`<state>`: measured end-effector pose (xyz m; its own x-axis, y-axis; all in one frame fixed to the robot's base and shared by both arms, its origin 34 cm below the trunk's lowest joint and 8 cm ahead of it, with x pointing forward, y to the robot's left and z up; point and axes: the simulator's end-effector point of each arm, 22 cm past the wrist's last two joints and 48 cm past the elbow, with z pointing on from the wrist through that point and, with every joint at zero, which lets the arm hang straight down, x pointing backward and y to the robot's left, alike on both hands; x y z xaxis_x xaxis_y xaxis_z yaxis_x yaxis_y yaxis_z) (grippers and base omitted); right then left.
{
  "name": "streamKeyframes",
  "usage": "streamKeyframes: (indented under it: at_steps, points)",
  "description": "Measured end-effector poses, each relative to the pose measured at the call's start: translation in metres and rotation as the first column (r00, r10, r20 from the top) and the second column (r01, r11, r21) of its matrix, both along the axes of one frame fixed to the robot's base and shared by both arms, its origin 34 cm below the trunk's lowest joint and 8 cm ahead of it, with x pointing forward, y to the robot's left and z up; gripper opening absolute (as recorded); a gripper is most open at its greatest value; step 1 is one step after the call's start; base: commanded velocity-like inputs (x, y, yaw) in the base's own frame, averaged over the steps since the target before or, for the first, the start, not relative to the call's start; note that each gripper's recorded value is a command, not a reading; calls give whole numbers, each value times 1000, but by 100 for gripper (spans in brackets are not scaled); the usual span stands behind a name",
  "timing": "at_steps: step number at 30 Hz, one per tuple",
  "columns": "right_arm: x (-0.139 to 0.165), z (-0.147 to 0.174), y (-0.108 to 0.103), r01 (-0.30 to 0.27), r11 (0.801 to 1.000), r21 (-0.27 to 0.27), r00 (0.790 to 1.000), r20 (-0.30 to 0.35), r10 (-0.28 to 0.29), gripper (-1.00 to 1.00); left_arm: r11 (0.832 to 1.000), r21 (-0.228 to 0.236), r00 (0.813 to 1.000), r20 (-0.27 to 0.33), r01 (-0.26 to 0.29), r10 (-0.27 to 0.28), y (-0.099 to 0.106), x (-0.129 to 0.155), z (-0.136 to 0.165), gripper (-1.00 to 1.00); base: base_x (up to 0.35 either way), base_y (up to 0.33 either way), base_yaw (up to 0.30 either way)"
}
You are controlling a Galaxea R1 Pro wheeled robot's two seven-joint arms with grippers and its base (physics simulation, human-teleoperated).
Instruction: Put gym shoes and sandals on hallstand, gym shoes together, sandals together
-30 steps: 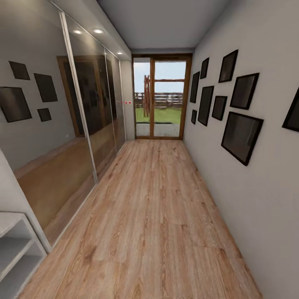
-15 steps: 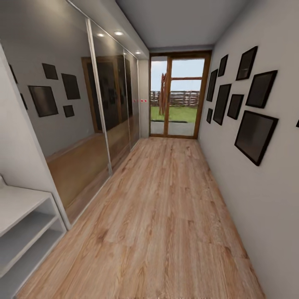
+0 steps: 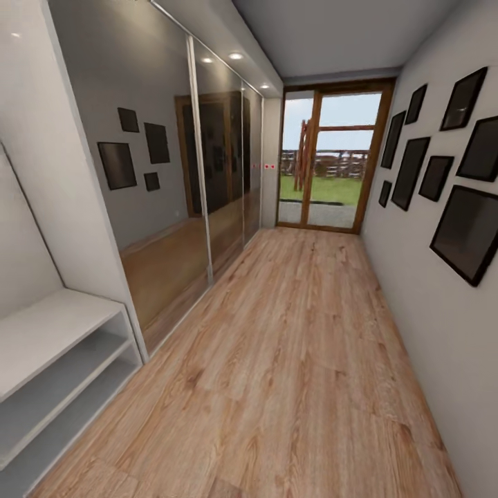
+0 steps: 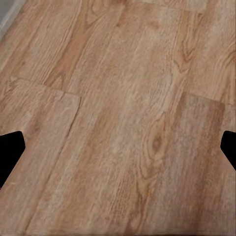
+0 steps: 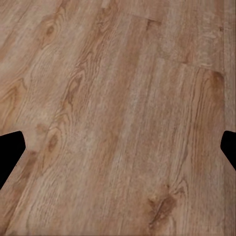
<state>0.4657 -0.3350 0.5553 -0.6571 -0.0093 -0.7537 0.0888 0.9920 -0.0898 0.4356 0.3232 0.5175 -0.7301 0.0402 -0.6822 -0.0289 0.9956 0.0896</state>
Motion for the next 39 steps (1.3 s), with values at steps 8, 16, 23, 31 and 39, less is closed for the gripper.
streamKeyframes:
  at_steps: [8,16,23,31,39]
  points:
    - [-1,-1,1,-5,1000,-1,1000,-4,5,100,1000,-1,1000,-3,1,-1,-1,-1,-1,100,-1,0,249]
    - [-2,-2,2,-8,1000,-1,1000,-7,8,100,1000,-1,1000,-3,2,-2,-1,-1,-1,100,0,0,185]
    - [-2,-2,2,-13,1000,-3,1000,-8,13,100,1000,-1,1000,-4,2,-2,-1,-1,-1,100,0,0,140]
    - [-1,-1,3,-23,1000,-9,1000,-7,23,100,1000,-1,1000,-4,2,-2,-1,-1,-1,100,0,0,207]
    - [0,-1,4,-27,1000,-10,1000,-6,27,100,1000,-1,1000,-4,3,-3,-1,-1,-1,100,0,0,260]
